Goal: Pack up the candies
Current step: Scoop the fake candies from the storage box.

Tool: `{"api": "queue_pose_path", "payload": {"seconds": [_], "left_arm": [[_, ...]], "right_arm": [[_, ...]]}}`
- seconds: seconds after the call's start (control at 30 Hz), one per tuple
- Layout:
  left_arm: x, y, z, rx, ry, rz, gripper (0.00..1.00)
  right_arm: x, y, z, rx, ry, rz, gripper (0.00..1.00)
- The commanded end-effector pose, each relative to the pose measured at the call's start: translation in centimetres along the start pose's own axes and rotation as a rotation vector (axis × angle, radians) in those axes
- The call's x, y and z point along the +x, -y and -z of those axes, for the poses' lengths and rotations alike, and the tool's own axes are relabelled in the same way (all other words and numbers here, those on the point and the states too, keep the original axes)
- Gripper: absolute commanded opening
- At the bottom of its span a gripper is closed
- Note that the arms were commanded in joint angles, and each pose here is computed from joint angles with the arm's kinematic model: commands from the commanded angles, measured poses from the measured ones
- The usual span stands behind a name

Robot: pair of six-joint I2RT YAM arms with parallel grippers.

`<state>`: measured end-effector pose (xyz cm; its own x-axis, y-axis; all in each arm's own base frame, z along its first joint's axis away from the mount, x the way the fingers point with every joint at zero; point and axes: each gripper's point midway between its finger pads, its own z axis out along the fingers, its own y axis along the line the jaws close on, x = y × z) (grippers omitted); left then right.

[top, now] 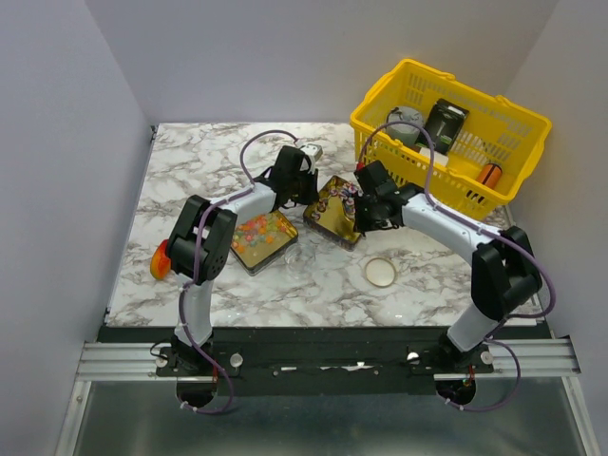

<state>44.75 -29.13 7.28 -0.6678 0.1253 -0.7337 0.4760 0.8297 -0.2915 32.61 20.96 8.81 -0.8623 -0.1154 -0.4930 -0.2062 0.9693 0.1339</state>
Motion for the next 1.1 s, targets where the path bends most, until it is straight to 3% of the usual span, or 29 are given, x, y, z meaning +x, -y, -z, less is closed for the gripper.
{"api": "queue_pose_path", "payload": {"seconds": [0.0, 0.27, 0.37, 0.5, 0.83, 1.07], "left_arm": [[-2.5, 0.1, 1.5, -0.024, 0.087, 0.036, 0.34], [-4.5, -0.3, 2.9, -0.094, 0.129, 0.082, 0.71], [-6.0, 0.2, 4.5, -0.107, 0.137, 0.1, 0.79], [-7.7, 0.6, 7.3, -0.129, 0.187, 0.141, 0.98], [-5.9, 1.8, 13.5, -0.11, 0.261, 0.198, 0.99], [-3.7, 0.0, 16.5, -0.22, 0.26, 0.191, 0.99]], "right_arm": [[-0.9, -0.7, 3.0, -0.041, 0.093, 0.0, 0.01], [1.4, -0.1, 6.1, -0.073, 0.084, 0.042, 0.01], [2.7, 0.5, 7.8, -0.06, 0.045, 0.043, 0.01], [4.5, 1.4, 9.4, -0.05, 0.036, 0.061, 0.01], [7.4, 2.0, 12.8, -0.073, 0.081, 0.11, 0.01], [8.0, 1.7, 13.6, -0.079, 0.116, 0.122, 0.01]]}}
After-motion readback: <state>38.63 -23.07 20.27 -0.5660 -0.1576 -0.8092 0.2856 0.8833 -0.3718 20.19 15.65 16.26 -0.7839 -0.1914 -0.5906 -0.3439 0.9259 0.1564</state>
